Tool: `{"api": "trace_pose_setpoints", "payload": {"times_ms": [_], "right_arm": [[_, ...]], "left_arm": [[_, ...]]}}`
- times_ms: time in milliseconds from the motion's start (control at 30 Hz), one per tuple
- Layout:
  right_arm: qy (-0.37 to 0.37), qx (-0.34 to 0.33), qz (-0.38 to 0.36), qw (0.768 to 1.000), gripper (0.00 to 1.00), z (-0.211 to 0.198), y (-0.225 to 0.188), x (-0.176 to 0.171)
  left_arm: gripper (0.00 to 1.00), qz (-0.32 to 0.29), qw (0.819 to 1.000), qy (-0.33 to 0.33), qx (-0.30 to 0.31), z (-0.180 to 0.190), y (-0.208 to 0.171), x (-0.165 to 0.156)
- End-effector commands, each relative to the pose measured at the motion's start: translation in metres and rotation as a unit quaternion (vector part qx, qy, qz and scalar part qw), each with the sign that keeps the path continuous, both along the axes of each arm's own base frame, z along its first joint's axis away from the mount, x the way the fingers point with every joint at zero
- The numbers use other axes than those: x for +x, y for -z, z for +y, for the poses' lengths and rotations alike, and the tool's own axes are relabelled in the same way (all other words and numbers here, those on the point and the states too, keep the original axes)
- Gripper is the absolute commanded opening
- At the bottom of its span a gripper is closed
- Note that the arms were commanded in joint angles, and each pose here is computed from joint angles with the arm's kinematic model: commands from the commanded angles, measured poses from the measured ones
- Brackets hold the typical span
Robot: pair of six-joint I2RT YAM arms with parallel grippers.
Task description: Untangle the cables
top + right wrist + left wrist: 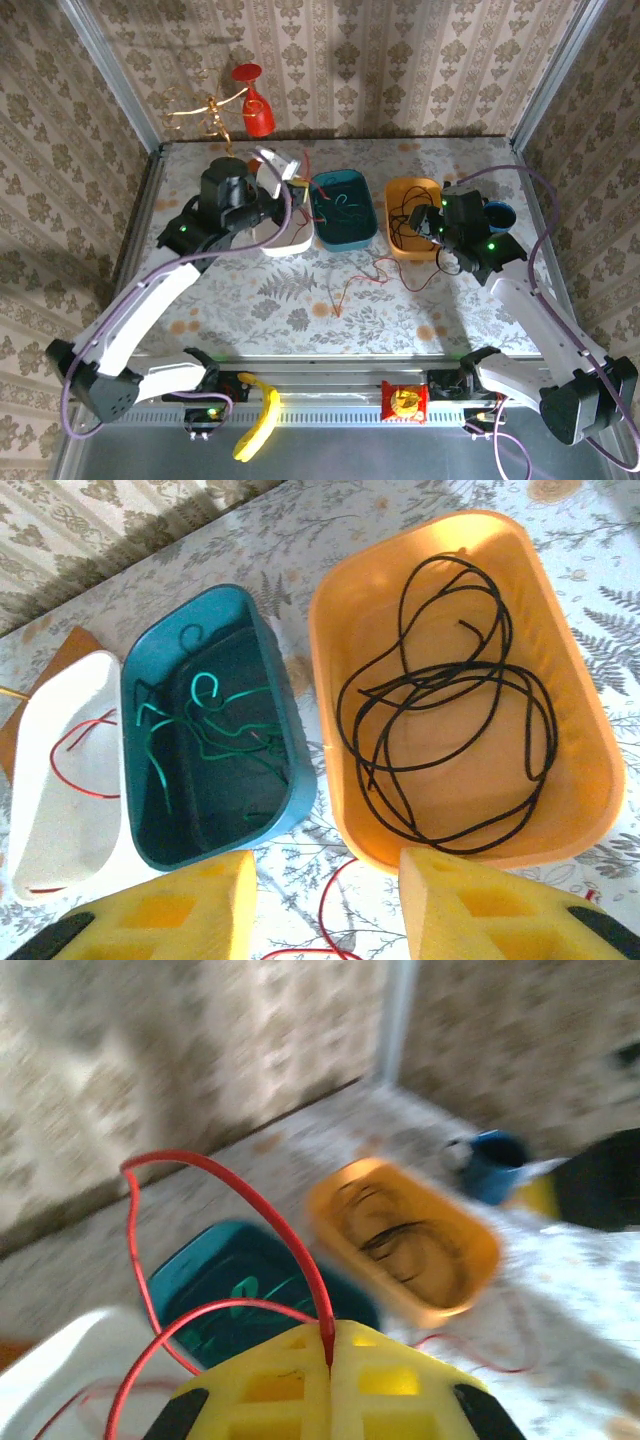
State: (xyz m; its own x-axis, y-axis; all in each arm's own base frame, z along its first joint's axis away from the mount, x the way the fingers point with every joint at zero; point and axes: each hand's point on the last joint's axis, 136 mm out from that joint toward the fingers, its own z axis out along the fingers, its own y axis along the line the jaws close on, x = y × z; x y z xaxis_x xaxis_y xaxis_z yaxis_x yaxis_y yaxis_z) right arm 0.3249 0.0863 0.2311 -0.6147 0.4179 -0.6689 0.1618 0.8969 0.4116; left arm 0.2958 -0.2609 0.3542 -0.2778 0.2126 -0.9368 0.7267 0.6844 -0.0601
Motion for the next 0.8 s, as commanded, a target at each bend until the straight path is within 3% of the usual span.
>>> {"api": "trace_pose_setpoints", "payload": {"times_ms": [0, 200, 333, 367, 433, 467, 600, 767], "right_arm": [[-0.017, 0.008, -0.003, 1.0, 0.43, 0.007, 0.001, 0.001], [-0.025, 0.003, -0.002, 1.0, 0.43, 0.008, 0.002, 0.0], [-0.032, 0.001, 0.002, 0.999, 0.43, 0.009, 0.004, -0.002], [-0.034, 0.0, 0.002, 0.999, 0.43, 0.01, 0.004, -0.003], [-0.038, -0.004, 0.006, 0.999, 0.43, 0.01, 0.006, -0.004], [-0.04, -0.005, 0.008, 0.999, 0.43, 0.01, 0.007, -0.005], [-0.032, -0.012, 0.01, 0.999, 0.43, 0.005, 0.012, -0.007], [-0.024, -0.018, 0.014, 0.999, 0.43, 0.002, 0.016, -0.006]], "left_arm": [[0.0, 0.052, 0.99, -0.107, 0.073, 0.032, 0.059, 0.044], [0.0, 0.102, 0.965, -0.169, 0.175, 0.051, 0.146, 0.106], [0.0, 0.116, 0.947, -0.172, 0.244, 0.051, 0.192, 0.13], [0.13, 0.115, 0.943, -0.183, 0.254, 0.053, 0.193, 0.135], [0.58, 0.102, 0.939, -0.203, 0.259, 0.055, 0.181, 0.139], [0.67, 0.089, 0.94, -0.206, 0.257, 0.052, 0.171, 0.138], [0.83, 0.021, 0.959, -0.139, 0.246, 0.011, 0.131, 0.103], [0.84, 0.046, 0.968, 0.039, 0.243, -0.057, 0.154, 0.016]]}}
